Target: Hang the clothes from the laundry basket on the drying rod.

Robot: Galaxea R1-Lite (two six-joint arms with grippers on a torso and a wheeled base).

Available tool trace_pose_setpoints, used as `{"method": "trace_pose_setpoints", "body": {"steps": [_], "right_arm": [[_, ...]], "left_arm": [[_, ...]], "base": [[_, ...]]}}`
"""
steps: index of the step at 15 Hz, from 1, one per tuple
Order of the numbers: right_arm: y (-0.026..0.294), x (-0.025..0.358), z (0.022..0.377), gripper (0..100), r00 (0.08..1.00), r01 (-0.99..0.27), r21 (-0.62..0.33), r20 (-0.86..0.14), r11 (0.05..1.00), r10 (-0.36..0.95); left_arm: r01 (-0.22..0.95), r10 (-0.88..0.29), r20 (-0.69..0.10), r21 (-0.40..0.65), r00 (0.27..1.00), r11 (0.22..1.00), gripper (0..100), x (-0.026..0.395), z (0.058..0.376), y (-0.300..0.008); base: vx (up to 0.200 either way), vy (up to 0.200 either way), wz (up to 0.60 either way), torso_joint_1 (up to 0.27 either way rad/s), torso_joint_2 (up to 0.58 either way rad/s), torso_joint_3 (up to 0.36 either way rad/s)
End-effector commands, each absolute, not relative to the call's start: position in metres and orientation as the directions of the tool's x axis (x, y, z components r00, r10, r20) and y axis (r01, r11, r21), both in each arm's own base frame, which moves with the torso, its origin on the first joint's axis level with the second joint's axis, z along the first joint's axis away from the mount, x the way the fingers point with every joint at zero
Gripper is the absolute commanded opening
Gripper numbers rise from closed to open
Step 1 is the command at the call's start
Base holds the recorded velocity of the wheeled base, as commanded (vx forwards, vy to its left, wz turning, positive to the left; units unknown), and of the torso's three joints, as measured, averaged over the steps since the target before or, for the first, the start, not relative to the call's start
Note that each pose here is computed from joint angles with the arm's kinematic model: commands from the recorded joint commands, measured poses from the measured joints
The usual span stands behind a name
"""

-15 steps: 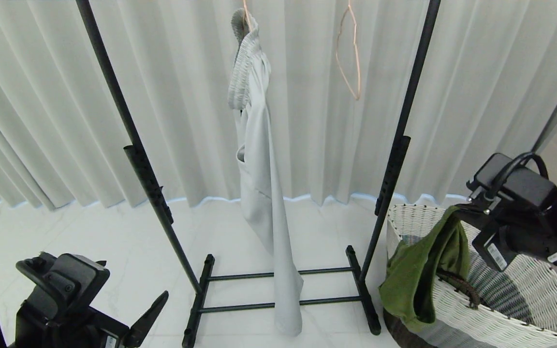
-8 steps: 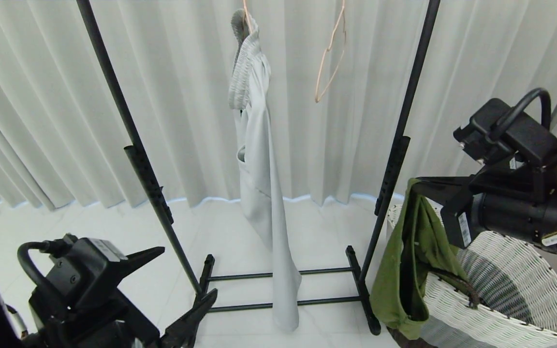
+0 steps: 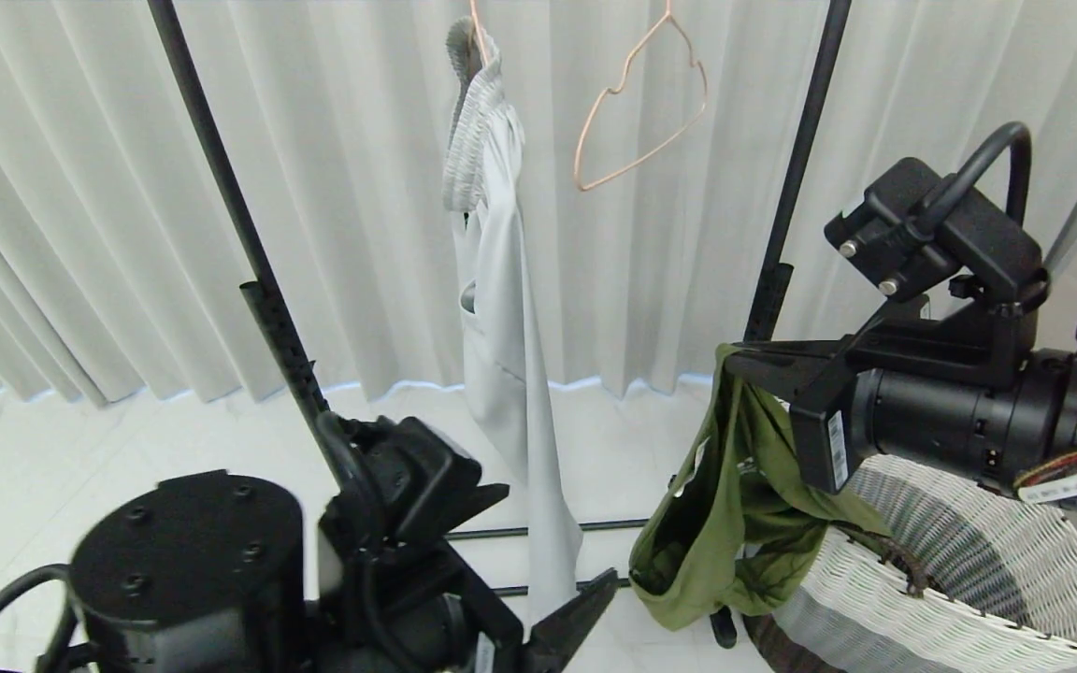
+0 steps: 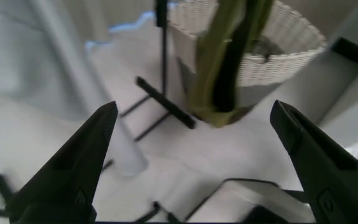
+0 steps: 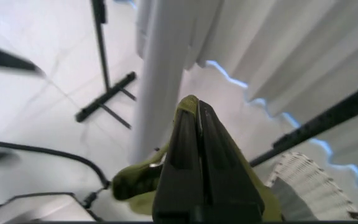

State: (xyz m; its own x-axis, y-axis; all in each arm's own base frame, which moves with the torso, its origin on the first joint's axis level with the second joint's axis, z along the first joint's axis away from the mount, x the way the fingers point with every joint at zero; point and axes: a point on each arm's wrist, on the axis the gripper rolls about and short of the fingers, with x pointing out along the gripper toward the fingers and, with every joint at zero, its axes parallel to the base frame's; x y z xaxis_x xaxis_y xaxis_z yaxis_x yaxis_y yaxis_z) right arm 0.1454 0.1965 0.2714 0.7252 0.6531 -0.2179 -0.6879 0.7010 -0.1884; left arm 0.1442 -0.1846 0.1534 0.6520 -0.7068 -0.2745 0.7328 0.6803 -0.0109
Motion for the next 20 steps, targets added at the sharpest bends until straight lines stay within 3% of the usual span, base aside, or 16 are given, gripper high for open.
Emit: {"method": "trace_pose_setpoints", "body": {"steps": [1,9,14,18,19,20], "right_arm": [[0.200,0.141,0.271,0,0.711,-0.703,-0.185,-0.217,0.686,0.669],[0.201,0.136,0.273,0,0.697,-0.716,-0.164,-0.207,0.678,0.686],[0.200,0.134,0.275,0,0.696,-0.718,-0.163,-0.199,0.677,0.690],[0.198,0.133,0.275,0,0.696,-0.718,-0.163,-0.198,0.677,0.690],[0.198,0.133,0.275,0,0.697,-0.716,-0.163,-0.198,0.678,0.689],[0.198,0.133,0.275,0,0.697,-0.717,-0.163,-0.199,0.678,0.689]], "left_arm": [[0.744,-0.712,-0.343,-0.050,0.613,0.666,100,0.161,0.134,-0.223],[0.641,-0.604,-0.450,-0.086,0.658,0.763,100,0.205,0.085,-0.260],[0.605,-0.526,-0.541,-0.041,0.656,0.796,100,0.205,0.054,-0.255],[0.591,-0.517,-0.540,-0.045,0.664,0.806,100,0.202,0.050,-0.251],[0.589,-0.511,-0.549,-0.041,0.662,0.807,0,0.199,0.048,-0.248],[0.584,-0.506,-0.546,-0.038,0.667,0.811,0,0.198,0.046,-0.246]], "base": [[0.000,0.000,0.00,0.000,0.00,0.000],[0.000,0.000,0.00,0.000,0.00,0.000],[0.000,0.000,0.00,0.000,0.00,0.000],[0.000,0.000,0.00,0.000,0.00,0.000],[0.000,0.000,0.00,0.000,0.00,0.000],[0.000,0.000,0.00,0.000,0.00,0.000]]}}
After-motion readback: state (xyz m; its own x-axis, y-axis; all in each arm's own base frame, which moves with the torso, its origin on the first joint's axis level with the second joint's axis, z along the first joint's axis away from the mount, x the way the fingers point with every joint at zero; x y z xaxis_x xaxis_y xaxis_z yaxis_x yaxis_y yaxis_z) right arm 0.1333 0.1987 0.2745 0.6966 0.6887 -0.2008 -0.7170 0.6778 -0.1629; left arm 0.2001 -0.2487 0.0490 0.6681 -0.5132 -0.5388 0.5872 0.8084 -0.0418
